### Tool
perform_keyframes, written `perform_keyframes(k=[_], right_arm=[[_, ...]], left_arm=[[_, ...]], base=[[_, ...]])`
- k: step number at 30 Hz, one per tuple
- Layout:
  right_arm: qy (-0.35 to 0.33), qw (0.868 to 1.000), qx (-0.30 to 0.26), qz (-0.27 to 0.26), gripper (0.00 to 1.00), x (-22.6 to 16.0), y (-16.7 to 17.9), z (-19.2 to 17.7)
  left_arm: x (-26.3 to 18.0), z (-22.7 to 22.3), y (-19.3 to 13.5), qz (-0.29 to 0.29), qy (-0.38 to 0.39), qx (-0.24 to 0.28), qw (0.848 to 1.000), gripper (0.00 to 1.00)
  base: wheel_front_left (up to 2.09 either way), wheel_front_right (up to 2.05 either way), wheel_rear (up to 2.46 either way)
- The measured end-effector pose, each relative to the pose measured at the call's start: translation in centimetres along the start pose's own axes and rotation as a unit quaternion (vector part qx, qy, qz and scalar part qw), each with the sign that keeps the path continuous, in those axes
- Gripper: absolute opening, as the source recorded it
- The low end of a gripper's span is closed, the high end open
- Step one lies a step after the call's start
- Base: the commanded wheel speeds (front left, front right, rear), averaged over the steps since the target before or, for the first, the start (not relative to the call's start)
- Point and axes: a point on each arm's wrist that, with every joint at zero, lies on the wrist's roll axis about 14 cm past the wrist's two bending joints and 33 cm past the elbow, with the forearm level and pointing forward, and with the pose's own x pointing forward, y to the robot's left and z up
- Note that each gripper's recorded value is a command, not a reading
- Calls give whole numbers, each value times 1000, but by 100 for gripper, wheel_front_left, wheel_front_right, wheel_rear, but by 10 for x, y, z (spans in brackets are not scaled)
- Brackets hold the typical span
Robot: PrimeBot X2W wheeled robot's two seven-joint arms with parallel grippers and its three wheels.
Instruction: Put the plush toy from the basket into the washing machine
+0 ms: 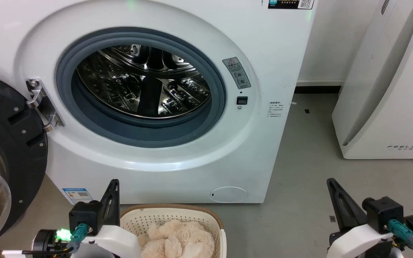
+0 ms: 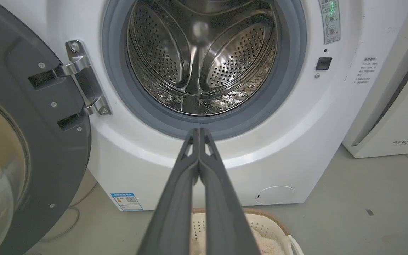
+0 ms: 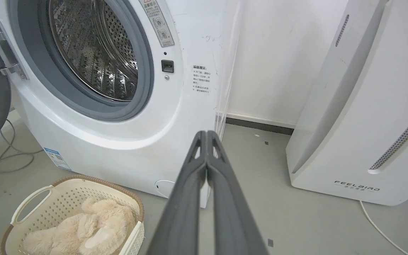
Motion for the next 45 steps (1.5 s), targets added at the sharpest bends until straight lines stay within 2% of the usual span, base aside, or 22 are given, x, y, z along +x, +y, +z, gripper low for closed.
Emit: perform_keyframes(k=[45], right_arm=[[0, 1000, 0, 0, 0, 0, 0, 0]], left_arm=[[0, 0, 0, 0, 0, 0, 1000, 0]], base=[[0, 0, 0]])
